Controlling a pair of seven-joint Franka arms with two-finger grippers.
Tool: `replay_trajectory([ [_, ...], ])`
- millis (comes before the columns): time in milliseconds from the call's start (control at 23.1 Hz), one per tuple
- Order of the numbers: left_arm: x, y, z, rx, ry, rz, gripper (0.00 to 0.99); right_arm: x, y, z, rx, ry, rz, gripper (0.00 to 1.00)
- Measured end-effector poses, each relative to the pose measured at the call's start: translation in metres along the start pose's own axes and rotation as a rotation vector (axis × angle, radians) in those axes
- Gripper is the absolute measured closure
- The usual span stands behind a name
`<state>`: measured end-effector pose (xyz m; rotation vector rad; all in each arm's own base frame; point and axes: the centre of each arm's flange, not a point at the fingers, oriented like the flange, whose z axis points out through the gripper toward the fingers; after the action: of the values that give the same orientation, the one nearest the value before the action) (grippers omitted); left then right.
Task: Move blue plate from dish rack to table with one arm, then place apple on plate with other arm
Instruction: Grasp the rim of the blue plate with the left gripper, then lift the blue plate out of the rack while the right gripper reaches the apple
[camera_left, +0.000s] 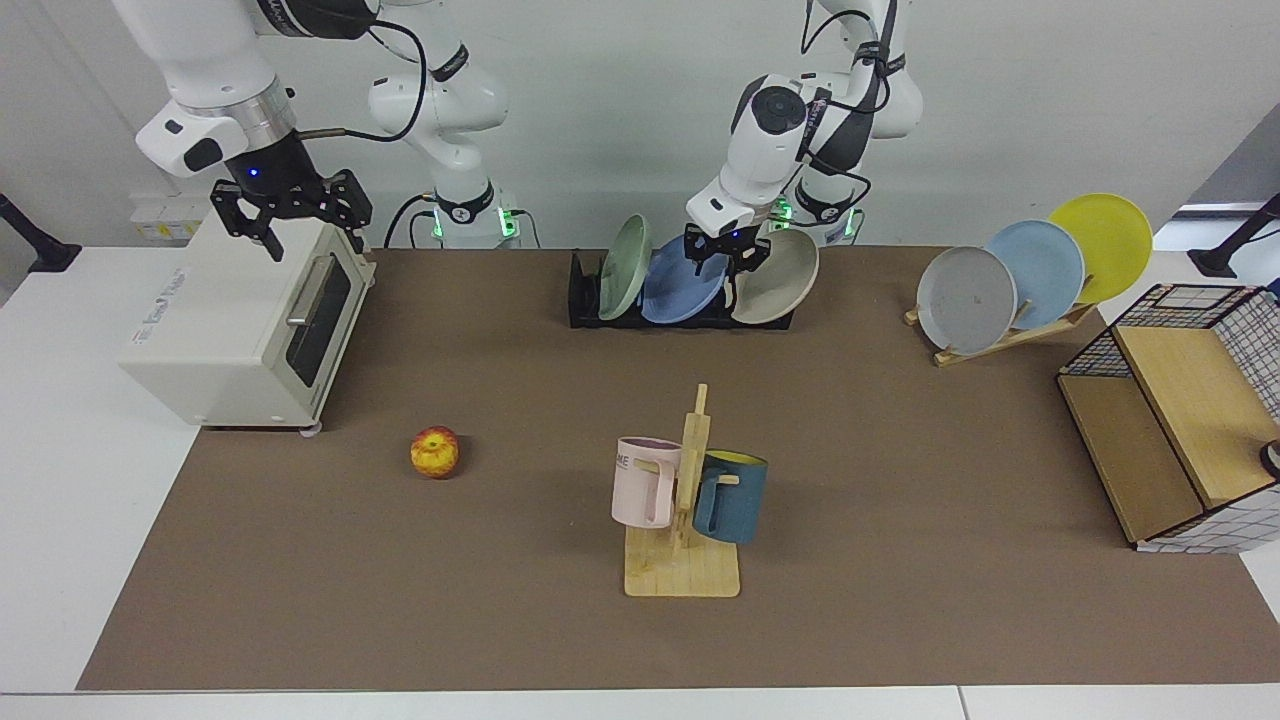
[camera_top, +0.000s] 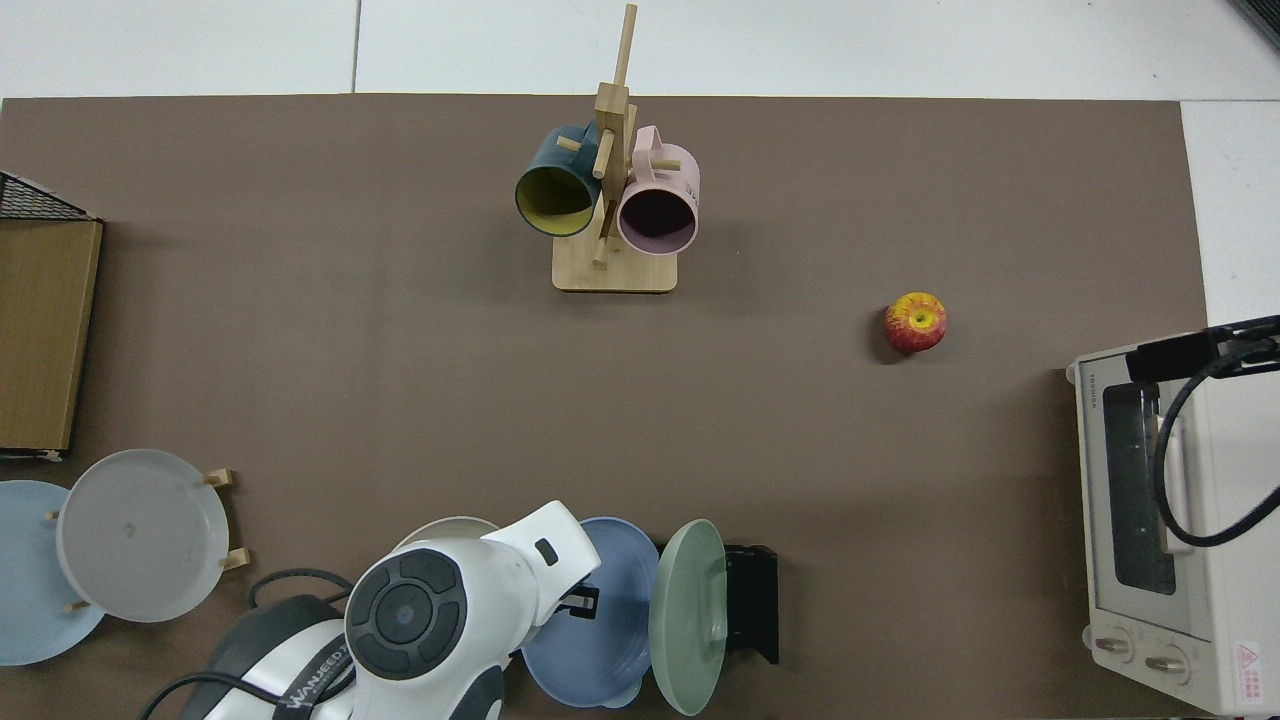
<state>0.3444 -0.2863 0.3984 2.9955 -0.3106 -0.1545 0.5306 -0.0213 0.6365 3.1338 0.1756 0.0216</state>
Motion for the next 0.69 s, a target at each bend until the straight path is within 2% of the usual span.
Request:
replay_trajectory([
  [217,-0.003,0.006,0.001,0.005,0.001,-0.013,0.819,0.0,0.0,0.0,0.0,0.0,0.0,0.0],
  [260,-0.003,0.007,-0.002,0.0,0.004,-0.014,0.863,0.0,0.0,0.0,0.0,0.0,0.0,0.0],
  [520,-0.003,0.008,-0.013,-0.008,0.02,-0.015,0.863,0.0,0.0,0.0,0.0,0.0,0.0,0.0],
  [693,0.014,-0.001,-0.044,0.01,0.065,-0.021,0.863,0.0,0.0,0.0,0.0,0.0,0.0,0.0],
])
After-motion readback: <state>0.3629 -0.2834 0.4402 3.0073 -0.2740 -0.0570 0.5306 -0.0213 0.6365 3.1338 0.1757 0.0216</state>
